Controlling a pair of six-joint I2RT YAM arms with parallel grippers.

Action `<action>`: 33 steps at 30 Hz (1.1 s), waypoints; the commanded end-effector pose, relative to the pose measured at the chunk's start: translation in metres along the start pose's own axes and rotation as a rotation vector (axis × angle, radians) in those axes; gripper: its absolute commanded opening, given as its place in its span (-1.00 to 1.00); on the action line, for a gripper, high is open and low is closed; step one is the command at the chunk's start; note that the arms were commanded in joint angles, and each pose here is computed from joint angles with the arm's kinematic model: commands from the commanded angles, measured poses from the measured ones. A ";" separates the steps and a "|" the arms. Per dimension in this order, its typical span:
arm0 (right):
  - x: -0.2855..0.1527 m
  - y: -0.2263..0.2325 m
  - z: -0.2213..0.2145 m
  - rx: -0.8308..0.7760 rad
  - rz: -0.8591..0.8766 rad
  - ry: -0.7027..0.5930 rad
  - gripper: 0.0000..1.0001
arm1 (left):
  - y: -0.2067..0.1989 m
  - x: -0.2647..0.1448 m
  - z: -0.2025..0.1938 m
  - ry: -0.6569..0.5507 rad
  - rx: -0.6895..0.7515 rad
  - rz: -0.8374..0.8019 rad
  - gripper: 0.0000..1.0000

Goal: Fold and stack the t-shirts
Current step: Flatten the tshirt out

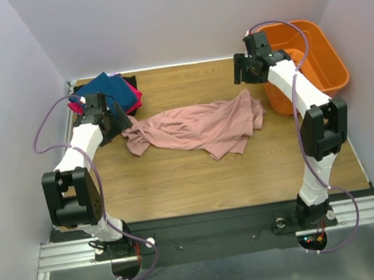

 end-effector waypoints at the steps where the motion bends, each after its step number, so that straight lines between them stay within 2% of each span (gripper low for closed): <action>1: -0.032 0.016 0.014 0.013 0.132 -0.048 0.49 | -0.014 -0.005 0.004 -0.088 -0.083 -0.088 0.97; 6: -0.046 0.005 -0.017 0.015 0.158 0.026 0.52 | -0.017 0.013 0.018 -0.122 -0.116 -0.076 0.90; 7: -0.044 0.001 -0.033 0.018 0.167 0.076 0.52 | -0.015 0.016 0.020 -0.125 -0.116 -0.066 0.84; 8: -0.045 -0.001 -0.040 0.026 0.171 0.094 0.52 | -0.016 0.024 0.022 -0.121 -0.119 -0.067 0.64; 10: -0.046 -0.008 -0.058 0.039 0.174 0.132 0.53 | -0.020 0.029 0.034 -0.149 -0.123 -0.082 0.45; 14: -0.051 -0.014 -0.077 0.064 0.186 0.172 0.53 | -0.022 0.055 0.038 -0.117 -0.127 -0.063 0.29; 19: -0.058 -0.016 -0.082 0.078 0.191 0.172 0.53 | -0.023 0.070 0.043 -0.103 -0.126 -0.058 0.17; 33: -0.049 -0.013 -0.086 0.092 0.197 0.208 0.54 | -0.004 0.067 0.036 -0.117 -0.124 0.074 0.18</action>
Point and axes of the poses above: each gripper's point midway between its finger pads, its own x axis out along the fingers, its own y axis along the line the jaws close on, z = x × y, the point moved 4 cm from there along -x, back along the fingers, and after that the axes turned 15 degrees about x, right-handed, at the moved point
